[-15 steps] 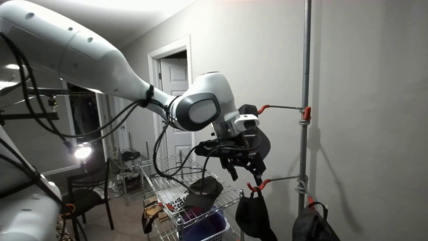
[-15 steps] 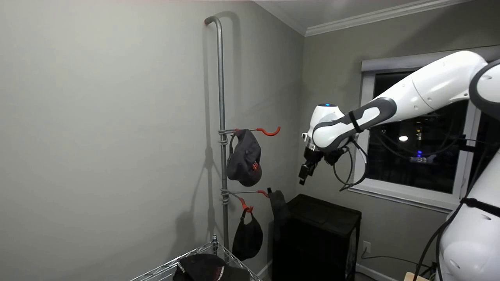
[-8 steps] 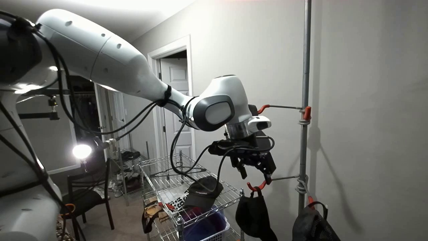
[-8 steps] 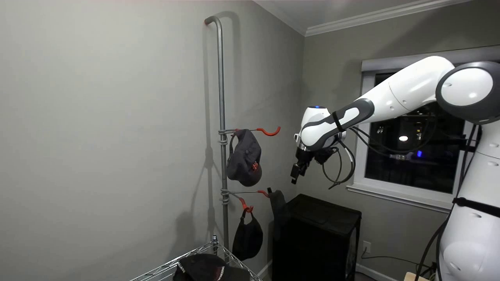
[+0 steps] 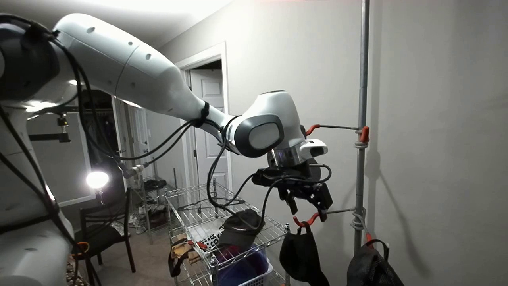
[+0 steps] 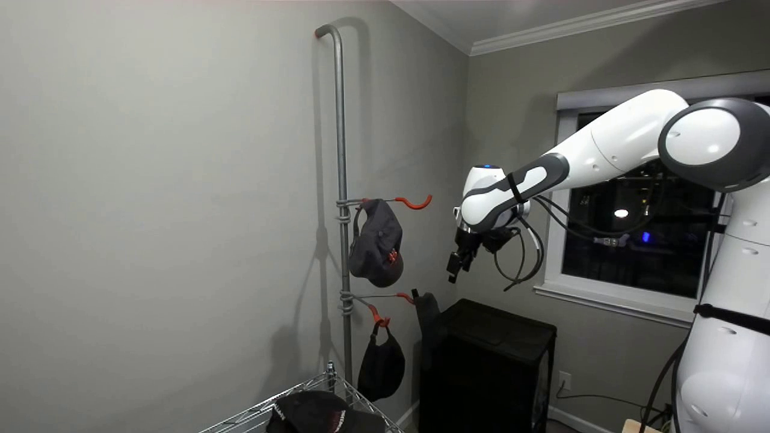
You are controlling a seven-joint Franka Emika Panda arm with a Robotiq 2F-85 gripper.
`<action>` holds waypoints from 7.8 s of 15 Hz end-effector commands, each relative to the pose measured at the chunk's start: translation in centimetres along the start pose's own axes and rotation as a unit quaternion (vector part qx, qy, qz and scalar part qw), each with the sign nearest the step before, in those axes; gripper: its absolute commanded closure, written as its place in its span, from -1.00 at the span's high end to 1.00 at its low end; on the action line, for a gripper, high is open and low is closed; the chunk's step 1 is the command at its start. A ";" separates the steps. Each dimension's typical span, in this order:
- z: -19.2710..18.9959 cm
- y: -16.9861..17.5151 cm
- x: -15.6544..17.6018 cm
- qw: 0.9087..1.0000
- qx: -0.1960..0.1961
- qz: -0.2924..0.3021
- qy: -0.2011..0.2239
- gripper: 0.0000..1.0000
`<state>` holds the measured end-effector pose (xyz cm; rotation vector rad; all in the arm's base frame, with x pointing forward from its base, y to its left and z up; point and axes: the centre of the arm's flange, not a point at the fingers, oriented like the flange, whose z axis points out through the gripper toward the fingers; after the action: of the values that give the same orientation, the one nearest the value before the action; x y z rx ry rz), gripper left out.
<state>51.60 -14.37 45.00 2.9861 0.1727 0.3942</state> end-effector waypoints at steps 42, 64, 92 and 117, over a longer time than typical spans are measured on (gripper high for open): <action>27.8 7.7 6.3 0.981 0.051 0.108 0.150 -0.33; 18.7 4.1 1.6 0.964 0.046 0.133 0.224 -0.94; -7.2 -7.7 0.3 0.995 -0.029 -0.091 -0.027 -0.94; -7.8 -39.8 7.9 0.920 -0.051 -0.383 -0.068 -0.94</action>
<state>49.39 23.07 50.16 2.5728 1.2025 0.1072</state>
